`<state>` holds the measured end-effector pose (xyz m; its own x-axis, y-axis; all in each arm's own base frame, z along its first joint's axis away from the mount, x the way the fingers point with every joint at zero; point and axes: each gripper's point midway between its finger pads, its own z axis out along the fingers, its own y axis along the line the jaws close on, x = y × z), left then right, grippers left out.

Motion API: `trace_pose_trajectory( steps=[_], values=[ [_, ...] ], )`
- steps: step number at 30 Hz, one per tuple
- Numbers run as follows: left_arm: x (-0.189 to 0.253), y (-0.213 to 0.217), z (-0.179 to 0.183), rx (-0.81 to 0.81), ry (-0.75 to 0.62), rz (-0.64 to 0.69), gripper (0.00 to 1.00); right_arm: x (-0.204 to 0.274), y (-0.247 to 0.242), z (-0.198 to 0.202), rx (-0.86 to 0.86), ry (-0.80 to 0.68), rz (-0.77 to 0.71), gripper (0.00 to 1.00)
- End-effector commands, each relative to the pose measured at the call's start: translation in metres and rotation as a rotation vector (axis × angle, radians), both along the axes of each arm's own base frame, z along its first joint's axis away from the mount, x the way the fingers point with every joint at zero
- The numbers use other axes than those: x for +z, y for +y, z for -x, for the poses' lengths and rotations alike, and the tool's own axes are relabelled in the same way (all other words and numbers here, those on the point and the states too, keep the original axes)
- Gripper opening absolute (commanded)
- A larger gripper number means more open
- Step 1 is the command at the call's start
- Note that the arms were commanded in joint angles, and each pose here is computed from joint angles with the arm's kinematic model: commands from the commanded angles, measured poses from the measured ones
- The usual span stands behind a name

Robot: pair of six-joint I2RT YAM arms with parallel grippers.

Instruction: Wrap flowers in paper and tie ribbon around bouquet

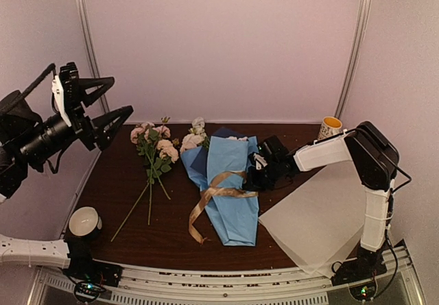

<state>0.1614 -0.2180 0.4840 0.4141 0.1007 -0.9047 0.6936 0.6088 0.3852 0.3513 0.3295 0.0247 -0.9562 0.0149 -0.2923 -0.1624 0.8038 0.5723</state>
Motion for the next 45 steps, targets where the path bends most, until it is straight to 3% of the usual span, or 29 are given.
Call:
trace_pose_trajectory(
  steps=[1, 5, 8, 11, 15, 19, 22, 26, 31, 38, 41, 45],
  values=[
    [-0.063, -0.024, -0.022, 0.026, 0.092, -0.163, 0.82, -0.007, 0.004, -0.001, 0.009, 0.007, 0.014, 0.0],
    [-0.14, -0.098, -0.032, -0.181, 0.287, -0.345, 0.68, -0.003, 0.004, -0.002, 0.01, 0.003, 0.012, 0.0],
    [-0.193, -0.151, -0.032, -0.341, 0.36, -0.475, 0.66, 0.003, 0.006, -0.002, 0.014, -0.005, 0.003, 0.0],
    [-0.254, -0.181, -0.054, -0.338, 0.386, -0.639, 0.73, 0.009, 0.007, 0.0, 0.021, -0.014, 0.0, 0.0],
    [-0.322, -0.197, -0.085, -0.278, 0.411, -0.859, 0.76, 0.019, 0.006, 0.001, 0.027, -0.027, -0.009, 0.0],
    [-0.364, -0.205, -0.105, -0.228, 0.432, -0.964, 0.76, 0.031, 0.01, 0.002, 0.037, -0.041, -0.04, 0.0],
    [-0.381, -0.209, -0.121, -0.167, 0.433, -0.994, 0.71, 0.045, 0.015, 0.002, 0.043, -0.051, -0.091, 0.0],
    [-0.406, -0.208, -0.137, -0.098, 0.443, -1.056, 0.49, 0.06, 0.02, 0.002, 0.046, -0.069, -0.132, 0.0],
    [-0.435, -0.197, -0.142, -0.04, 0.488, -1.138, 0.37, 0.067, 0.02, 0.0, 0.047, -0.081, -0.126, 0.0],
    [-0.434, -0.195, -0.136, -0.053, 0.519, -1.113, 0.0, 0.06, 0.021, -0.004, 0.054, -0.072, -0.1, 0.0],
    [-0.425, -0.194, -0.135, -0.05, 0.517, -1.085, 0.0, 0.056, 0.021, -0.003, 0.065, -0.066, -0.091, 0.0],
    [-0.391, -0.2, -0.13, -0.074, 0.485, -0.95, 0.0, 0.05, 0.021, -0.002, 0.078, -0.054, -0.077, 0.0]
  ],
)
